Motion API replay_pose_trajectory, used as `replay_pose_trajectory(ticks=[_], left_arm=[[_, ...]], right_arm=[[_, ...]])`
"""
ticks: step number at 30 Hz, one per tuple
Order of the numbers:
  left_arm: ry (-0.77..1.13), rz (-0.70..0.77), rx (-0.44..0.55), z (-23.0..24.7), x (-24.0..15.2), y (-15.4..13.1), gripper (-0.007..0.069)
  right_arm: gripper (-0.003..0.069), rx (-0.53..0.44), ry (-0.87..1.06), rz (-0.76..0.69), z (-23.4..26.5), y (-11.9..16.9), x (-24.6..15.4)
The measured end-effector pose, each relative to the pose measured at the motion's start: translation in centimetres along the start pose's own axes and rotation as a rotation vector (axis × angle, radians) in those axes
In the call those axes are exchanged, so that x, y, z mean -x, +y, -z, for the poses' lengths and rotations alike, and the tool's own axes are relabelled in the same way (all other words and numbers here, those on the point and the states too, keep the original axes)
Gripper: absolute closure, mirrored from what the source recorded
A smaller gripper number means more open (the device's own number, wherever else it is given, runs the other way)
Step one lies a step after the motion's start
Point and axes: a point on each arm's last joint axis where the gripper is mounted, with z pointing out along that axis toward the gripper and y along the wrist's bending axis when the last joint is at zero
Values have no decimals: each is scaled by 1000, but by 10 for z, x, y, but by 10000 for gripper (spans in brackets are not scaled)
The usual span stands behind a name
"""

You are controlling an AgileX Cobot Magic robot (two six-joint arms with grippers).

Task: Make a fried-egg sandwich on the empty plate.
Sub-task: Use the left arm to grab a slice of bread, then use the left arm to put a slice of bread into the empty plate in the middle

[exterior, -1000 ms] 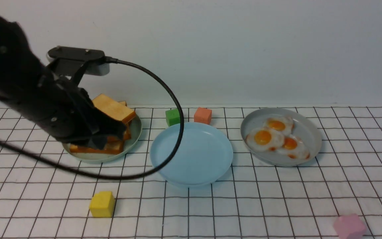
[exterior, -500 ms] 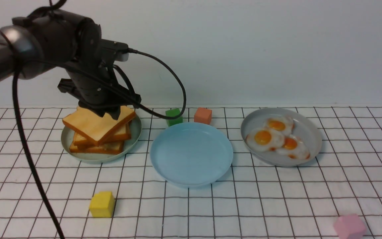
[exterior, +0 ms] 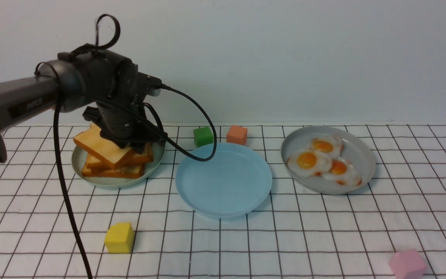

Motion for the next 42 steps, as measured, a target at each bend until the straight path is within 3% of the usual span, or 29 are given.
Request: replay_pose_trajectory(ticks=[5,12,14,19,25,31,34,39,42], left_arm=[[-1,-13,5,2,0,1,588],[-31,2,-1,38,4,2,603],[-78,-3,-46,76,8,-9,603],[-149,-148,-180,119,8,-73,603],[-116,-334,-248,91,-5,-154,603],[-151,-398,-231,61,-7,-174,603],[-153,-404,-228,52,-7,-177,585],[-138,-409,-227,43,-10,-179,475],[-138,-405,-229,44,-9,-179,306]], right_arm=[[644,30,5,-14,0,3,0],[642,36,8,-16,0,3,-1],[642,35,7,-16,0,3,-1],[642,22,-4,-11,0,2,0],[642,17,-12,-10,0,2,1],[638,17,-11,-10,0,2,1],[637,19,1,-9,0,2,0],[633,22,10,-9,0,2,-1],[629,18,11,-7,0,2,-1]])
